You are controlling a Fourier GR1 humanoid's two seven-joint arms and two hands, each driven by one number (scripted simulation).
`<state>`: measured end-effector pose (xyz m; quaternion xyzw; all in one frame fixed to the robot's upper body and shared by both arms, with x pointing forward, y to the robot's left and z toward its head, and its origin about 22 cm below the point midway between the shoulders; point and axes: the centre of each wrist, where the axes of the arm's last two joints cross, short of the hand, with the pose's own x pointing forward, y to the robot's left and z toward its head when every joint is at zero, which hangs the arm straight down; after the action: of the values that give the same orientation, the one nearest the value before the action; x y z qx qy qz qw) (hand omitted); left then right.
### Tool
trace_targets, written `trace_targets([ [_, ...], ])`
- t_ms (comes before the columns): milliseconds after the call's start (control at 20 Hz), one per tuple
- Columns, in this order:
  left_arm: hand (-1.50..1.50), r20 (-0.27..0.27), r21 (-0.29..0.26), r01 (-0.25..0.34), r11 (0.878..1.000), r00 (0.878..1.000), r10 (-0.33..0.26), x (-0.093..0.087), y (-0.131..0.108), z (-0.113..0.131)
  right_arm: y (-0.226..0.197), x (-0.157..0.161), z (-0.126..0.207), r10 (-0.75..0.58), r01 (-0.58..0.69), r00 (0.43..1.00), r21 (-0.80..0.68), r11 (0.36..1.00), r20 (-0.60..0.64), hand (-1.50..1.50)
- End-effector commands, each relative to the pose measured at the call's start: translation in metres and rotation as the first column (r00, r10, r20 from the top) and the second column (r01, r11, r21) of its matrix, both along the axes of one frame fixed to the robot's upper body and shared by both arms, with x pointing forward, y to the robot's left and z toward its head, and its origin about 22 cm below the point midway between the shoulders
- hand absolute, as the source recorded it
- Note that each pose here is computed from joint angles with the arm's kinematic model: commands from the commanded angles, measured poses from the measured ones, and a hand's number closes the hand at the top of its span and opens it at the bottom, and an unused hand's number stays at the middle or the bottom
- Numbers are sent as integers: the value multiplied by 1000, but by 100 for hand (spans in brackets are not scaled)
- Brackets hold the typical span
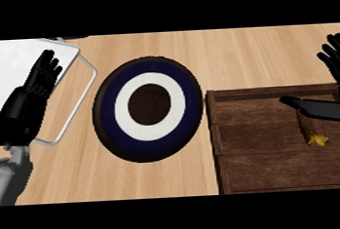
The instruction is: Pick the sweet potato from the tray and place it in the plate
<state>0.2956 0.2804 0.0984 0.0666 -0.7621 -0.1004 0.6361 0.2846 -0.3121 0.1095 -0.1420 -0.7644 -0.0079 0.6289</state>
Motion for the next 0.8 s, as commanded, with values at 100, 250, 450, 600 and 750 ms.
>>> trace_targets([
  [100, 0, -17, -9, -7, 1000, 1000, 7, -1, 8, -5, -41, -6, 49, -17, -81, 948, -292, 953, -317, -150],
  [250, 0, 11, -1, 3, 1000, 1000, -3, 8, -6, 8, -47, -3, 70, 2, -202, 869, -350, 915, -494, -150],
  [450, 0, 13, 8, 11, 1000, 1000, -11, 3, 15, 6, -45, -4, 78, 48, -374, 747, -359, 855, -663, -150],
  [600, 0, -5, -15, 17, 1000, 1000, -17, 7, -1, 13, -42, 2, 84, 50, -446, 665, -343, 826, -745, -150],
  [750, 0, 5, 2, 19, 1000, 1000, -19, 1, 12, 7, -38, 11, 85, 60, -472, 629, -320, 821, -775, -150],
])
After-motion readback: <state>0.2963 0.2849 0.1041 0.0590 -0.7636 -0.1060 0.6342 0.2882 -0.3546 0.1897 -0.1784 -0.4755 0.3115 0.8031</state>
